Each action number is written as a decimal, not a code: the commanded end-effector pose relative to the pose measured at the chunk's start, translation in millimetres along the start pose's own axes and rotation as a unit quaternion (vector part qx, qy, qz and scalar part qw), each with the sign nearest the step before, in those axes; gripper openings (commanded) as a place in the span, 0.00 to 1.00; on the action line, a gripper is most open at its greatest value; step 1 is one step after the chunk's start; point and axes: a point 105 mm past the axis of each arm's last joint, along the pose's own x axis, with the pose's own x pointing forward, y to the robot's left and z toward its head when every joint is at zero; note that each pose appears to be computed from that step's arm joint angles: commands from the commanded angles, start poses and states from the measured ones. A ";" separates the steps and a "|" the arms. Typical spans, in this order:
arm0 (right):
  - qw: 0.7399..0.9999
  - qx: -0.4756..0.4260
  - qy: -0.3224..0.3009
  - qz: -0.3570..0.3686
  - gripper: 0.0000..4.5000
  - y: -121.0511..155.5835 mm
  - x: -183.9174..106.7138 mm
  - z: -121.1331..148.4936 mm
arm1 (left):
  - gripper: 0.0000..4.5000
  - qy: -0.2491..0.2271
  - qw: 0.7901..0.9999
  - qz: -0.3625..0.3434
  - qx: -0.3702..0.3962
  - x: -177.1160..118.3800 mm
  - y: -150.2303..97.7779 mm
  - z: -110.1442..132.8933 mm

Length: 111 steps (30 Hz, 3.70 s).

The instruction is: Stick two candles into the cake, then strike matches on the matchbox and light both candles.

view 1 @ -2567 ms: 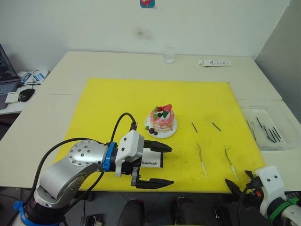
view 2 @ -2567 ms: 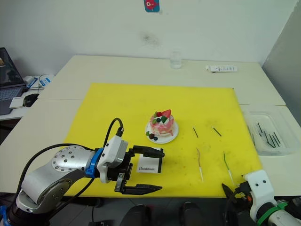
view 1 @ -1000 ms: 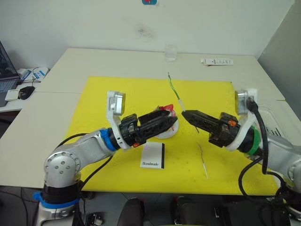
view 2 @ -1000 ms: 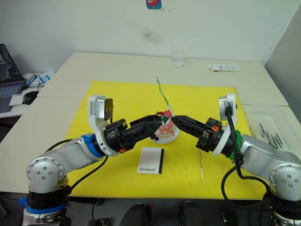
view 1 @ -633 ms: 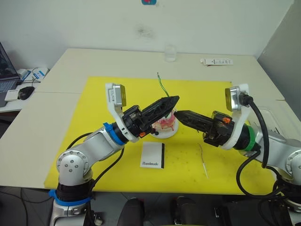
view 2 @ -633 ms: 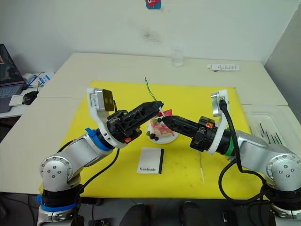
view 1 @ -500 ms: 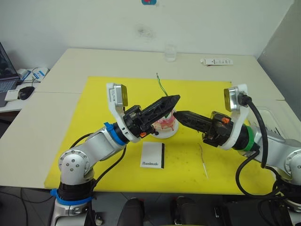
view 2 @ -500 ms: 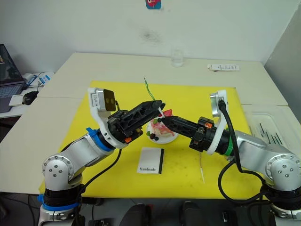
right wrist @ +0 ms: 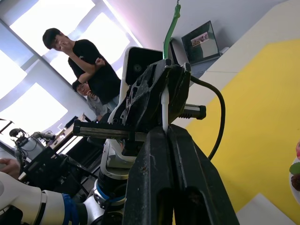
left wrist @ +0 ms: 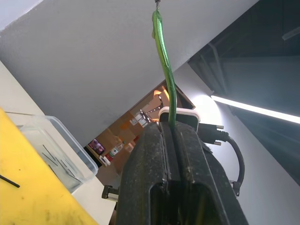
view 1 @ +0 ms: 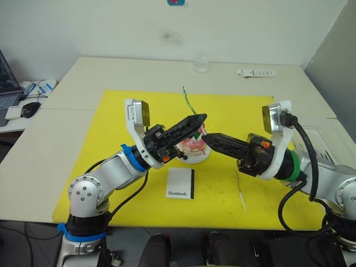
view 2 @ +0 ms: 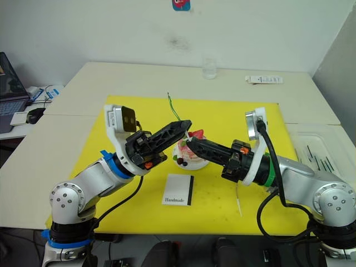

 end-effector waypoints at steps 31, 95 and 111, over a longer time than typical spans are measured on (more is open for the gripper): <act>0.871 -0.448 0.159 -0.121 0.99 -40.3 -31.1 -6.7 | 0.00 0.054 0.880 0.167 0.441 -28.8 86.0 49.9; 0.877 -0.435 0.146 -0.142 0.99 -40.1 -26.4 -24.2 | 0.00 0.082 0.874 0.176 0.445 -35.7 131.1 19.3; 0.871 -0.448 0.139 -0.147 0.99 -44.1 -26.3 -25.4 | 0.00 0.073 0.878 0.182 0.436 -40.8 137.7 17.5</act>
